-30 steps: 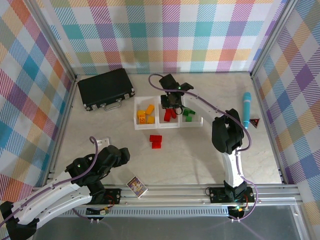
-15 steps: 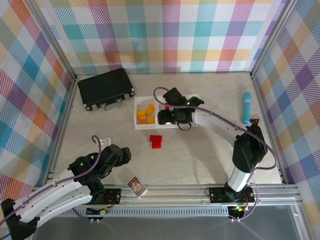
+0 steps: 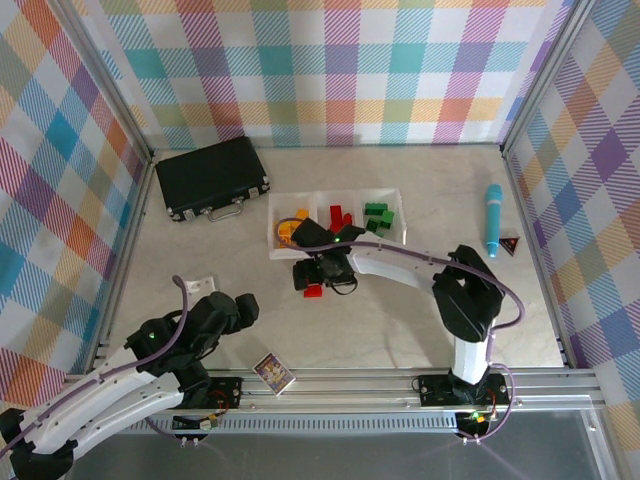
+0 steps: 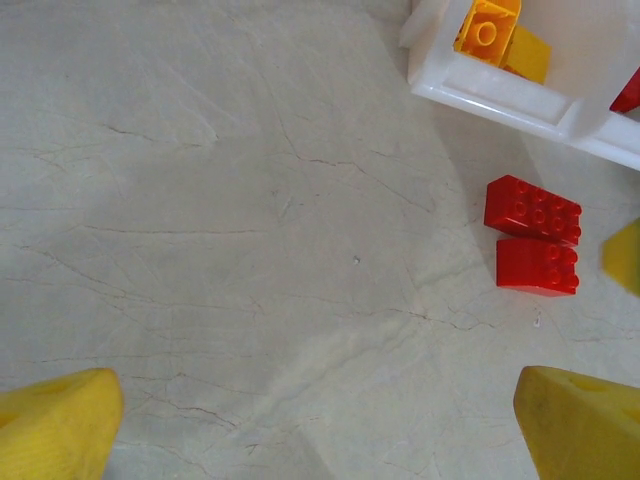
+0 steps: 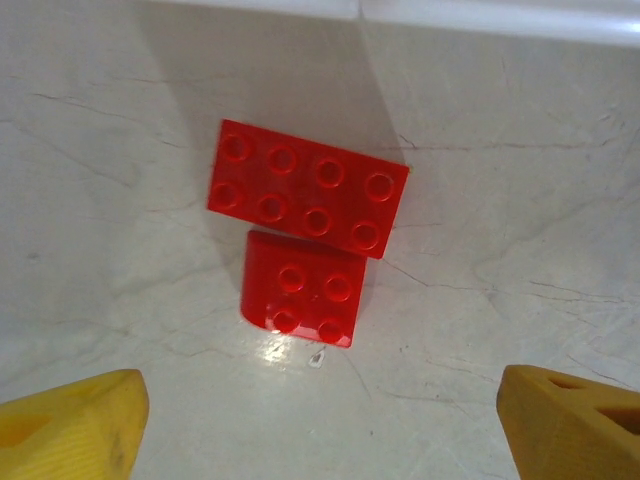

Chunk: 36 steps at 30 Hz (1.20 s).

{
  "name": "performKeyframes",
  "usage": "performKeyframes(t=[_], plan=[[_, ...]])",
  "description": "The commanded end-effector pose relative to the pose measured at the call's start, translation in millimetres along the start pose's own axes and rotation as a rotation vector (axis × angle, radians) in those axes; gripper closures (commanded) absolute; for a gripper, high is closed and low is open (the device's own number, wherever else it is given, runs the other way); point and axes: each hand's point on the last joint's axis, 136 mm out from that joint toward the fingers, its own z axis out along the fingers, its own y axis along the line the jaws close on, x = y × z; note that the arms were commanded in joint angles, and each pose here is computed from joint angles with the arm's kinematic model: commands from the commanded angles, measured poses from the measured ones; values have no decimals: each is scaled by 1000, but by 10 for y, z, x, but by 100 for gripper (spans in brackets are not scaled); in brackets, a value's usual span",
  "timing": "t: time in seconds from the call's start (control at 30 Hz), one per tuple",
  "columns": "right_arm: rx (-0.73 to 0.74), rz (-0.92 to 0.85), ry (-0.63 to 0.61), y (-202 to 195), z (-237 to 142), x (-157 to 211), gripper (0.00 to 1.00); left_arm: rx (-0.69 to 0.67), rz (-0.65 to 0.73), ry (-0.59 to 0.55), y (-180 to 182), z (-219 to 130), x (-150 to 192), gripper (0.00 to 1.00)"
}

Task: Sort the legos into containers by color
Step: Pick up the lego from the center of the table.

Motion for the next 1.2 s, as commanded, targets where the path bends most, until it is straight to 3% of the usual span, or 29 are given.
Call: performKeyframes(t=[0.0,0.27,0.9,1.0,1.17], plan=[[28,49,3,47,77,-8,10,-39,-16,-4,161,-25,31,0],[59,35,22,193,331,-3,12,-30,-38,-3,223,-42,71,0],[170,4,77,19,648,127,27,-25,-42,2,220,-15,97,0],[181,1,88,-6,707,153,32,-25,-42,1,218,-19,93,0],[210,-16,87,-81,685,173,49,-26,-42,1,222,-18,93,0]])
